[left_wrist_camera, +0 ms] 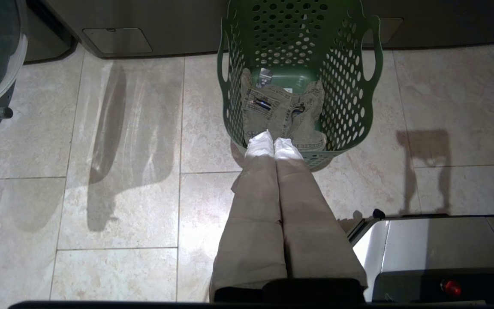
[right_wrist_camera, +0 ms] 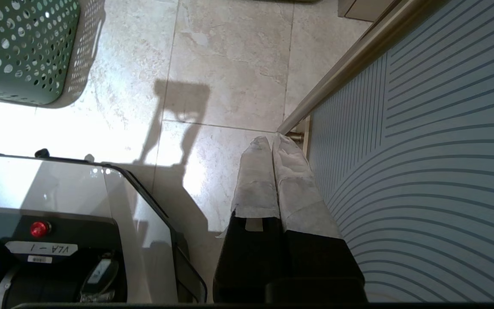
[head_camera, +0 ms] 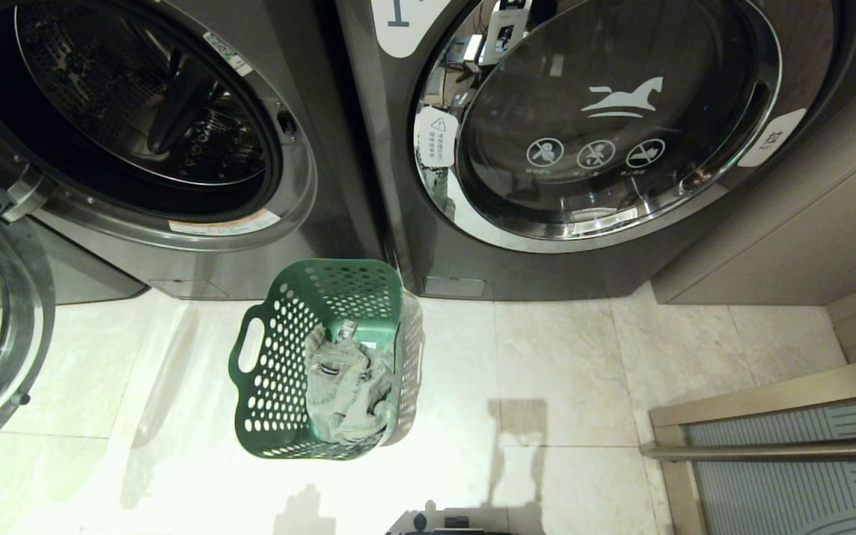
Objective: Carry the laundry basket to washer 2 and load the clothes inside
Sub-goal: Place the clothes into the washing machine
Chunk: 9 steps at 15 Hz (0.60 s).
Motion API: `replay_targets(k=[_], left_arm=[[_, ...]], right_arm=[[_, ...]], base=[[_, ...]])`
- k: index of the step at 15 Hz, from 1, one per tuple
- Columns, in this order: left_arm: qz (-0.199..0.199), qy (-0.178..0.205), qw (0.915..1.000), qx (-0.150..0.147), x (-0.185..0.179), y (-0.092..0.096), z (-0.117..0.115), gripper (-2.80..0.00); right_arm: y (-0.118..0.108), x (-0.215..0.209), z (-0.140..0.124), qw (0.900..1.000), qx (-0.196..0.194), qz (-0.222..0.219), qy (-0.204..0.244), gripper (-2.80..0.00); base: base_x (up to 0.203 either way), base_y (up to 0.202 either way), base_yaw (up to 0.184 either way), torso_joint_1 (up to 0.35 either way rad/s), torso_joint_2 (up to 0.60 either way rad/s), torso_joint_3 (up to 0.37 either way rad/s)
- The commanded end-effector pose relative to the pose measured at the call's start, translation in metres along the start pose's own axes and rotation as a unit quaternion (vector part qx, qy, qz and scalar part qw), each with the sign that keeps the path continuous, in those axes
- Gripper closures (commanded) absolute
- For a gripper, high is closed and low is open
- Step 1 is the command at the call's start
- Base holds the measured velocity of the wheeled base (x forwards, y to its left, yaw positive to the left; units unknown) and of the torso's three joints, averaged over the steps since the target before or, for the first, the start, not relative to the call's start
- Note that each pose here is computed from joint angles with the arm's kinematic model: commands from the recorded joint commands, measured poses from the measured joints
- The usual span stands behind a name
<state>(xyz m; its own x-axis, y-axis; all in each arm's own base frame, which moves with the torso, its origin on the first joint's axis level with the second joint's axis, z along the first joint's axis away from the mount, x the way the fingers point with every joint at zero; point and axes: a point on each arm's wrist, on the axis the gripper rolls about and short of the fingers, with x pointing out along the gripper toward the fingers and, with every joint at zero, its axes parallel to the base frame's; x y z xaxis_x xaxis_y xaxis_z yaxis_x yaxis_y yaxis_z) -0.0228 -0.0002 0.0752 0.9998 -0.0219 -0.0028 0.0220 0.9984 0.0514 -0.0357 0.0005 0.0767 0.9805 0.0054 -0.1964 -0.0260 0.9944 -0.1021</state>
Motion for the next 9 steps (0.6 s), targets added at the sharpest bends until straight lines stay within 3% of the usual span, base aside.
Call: replay_targets(k=[1,6,9], left_arm=[[0.0,0.002,1.0,0.0,0.0002,0.0,-0.0004,0.0],[-0.001,0.002,1.0,0.0,0.0002,0.0,-0.0004,0.0],[-0.001,0.002,1.0,0.0,0.0002,0.0,-0.0004,0.0]], right_arm=[[0.0,0.0001,-0.0001,1.0,0.0,0.001,0.002,0.0],[0.0,0.0001,-0.0001,1.0,0.0,0.001,0.002,0.0],[0.0,0.0001,-0.0001,1.0,0.0,0.001,0.002,0.0]], base=[[0.0,0.0,0.0,0.0,0.0,0.0],[0.0,0.0,0.0,0.0,0.0,0.0],[0.004,0.107,-0.006,0.002,0.0,0.002]])
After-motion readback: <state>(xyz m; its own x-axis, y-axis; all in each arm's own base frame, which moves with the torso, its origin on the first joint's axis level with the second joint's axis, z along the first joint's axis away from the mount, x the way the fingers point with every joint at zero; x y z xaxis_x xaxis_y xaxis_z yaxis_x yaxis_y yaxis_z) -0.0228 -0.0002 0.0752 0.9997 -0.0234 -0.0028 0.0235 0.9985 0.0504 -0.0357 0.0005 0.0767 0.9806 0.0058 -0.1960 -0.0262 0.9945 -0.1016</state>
